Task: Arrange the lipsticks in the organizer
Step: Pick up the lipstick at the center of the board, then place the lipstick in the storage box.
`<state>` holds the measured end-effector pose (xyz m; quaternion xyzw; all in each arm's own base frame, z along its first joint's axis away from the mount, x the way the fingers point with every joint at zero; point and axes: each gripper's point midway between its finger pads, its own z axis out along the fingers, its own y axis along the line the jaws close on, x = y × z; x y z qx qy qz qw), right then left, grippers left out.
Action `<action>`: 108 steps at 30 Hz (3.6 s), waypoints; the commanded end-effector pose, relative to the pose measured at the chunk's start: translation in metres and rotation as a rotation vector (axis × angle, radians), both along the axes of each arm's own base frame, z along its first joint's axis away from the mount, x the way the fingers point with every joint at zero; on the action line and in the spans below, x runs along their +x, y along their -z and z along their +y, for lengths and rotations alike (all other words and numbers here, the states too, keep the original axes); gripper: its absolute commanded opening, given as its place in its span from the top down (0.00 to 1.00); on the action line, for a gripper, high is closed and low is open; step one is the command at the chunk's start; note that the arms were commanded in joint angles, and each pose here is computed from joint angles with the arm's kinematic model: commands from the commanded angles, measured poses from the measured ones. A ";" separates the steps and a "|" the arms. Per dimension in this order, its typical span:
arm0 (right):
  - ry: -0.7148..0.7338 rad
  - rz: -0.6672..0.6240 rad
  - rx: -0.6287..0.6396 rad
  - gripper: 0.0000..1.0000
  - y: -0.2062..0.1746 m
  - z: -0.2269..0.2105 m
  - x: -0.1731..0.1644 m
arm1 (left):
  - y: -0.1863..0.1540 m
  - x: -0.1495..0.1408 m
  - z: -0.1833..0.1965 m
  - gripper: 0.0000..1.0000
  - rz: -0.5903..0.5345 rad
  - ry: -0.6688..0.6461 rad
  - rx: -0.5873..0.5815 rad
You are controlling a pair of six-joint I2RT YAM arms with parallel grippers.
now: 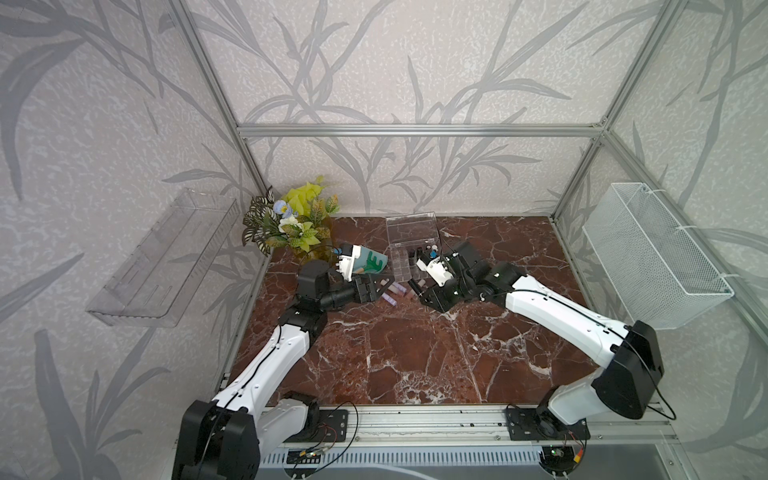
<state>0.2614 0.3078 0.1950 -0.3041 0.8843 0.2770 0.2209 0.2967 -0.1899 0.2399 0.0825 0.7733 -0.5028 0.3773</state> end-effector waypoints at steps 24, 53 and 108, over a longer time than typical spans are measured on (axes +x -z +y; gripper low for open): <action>-0.115 0.030 0.253 0.82 -0.068 0.033 -0.026 | -0.036 -0.029 -0.047 0.38 -0.013 0.280 -0.134; -0.102 0.015 0.193 0.63 -0.057 0.027 -0.026 | -0.040 -0.020 -0.053 0.80 -0.036 0.236 -0.119; 0.142 0.018 0.165 0.41 -0.026 -0.067 -0.009 | 0.073 0.188 -0.056 0.91 -0.492 -0.407 0.947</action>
